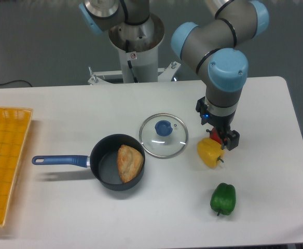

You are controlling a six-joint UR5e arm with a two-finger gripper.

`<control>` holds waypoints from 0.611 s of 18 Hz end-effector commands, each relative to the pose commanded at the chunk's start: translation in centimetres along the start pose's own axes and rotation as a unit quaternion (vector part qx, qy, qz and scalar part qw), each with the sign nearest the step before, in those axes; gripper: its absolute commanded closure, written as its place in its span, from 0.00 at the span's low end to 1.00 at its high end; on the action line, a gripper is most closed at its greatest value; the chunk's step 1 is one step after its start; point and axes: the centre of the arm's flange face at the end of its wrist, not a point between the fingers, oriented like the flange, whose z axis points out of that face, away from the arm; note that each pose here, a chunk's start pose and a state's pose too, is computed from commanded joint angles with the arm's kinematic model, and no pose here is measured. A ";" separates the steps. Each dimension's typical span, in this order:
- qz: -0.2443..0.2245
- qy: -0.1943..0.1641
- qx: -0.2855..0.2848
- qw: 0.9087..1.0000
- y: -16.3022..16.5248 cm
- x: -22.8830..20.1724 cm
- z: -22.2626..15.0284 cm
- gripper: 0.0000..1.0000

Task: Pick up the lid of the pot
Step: 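Raise the gripper away from the yellow and red peppers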

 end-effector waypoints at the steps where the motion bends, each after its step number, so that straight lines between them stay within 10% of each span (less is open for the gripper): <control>1: 0.001 0.001 0.002 1.000 0.0 0.1 0.1 0.00; 11: -0.007 0.010 0.003 1.000 0.4 1.0 1.4 0.00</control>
